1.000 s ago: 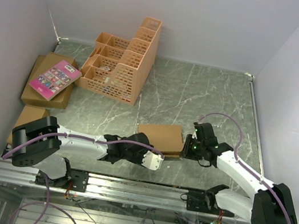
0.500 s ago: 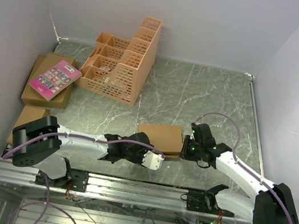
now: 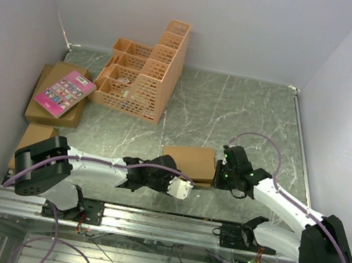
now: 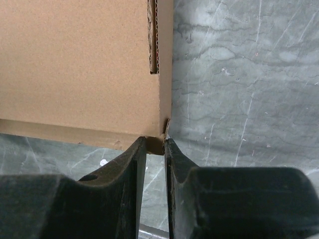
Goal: Fold the paper box
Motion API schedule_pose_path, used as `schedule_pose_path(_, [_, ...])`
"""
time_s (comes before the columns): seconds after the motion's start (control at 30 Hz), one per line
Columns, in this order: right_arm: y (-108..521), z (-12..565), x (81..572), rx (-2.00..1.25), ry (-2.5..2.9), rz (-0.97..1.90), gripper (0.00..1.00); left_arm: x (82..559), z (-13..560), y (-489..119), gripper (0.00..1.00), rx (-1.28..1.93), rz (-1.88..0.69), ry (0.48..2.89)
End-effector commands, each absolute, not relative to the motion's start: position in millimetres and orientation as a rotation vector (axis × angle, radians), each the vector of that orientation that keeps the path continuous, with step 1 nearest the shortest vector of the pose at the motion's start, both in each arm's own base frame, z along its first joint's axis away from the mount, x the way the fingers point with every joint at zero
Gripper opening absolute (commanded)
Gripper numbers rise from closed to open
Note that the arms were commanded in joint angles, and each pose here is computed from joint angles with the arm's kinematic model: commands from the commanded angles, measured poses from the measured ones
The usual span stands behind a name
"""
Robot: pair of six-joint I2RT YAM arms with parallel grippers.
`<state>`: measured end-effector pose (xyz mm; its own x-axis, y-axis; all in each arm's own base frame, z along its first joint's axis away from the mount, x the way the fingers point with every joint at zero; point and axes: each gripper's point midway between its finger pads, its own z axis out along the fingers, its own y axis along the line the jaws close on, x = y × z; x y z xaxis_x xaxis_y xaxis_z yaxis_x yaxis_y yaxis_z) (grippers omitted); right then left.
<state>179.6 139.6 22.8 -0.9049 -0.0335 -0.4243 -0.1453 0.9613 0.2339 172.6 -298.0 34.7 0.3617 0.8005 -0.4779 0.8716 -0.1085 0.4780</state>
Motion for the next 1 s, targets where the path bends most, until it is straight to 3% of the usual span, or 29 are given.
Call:
schedule_pose_path(0.0, [147.4,25.6,169.3,-0.184,2.701,0.416,0.2,165.7,30.0,-302.5,0.56,1.936,-0.198,1.476])
schedule_pose_path(0.3, [148.2,24.3,167.7,-0.204,2.702,0.415,0.24,166.7,30.7,-302.7,0.55,1.934,-0.202,1.479])
schedule_pose_path(0.53, [149.4,22.0,164.9,-0.213,2.711,0.418,0.19,166.5,30.9,-302.6,0.56,1.931,-0.207,1.482])
schedule_pose_path(0.97, [153.3,18.2,157.3,-0.248,2.745,0.432,0.23,166.4,31.5,-302.6,0.56,1.933,-0.213,1.482])
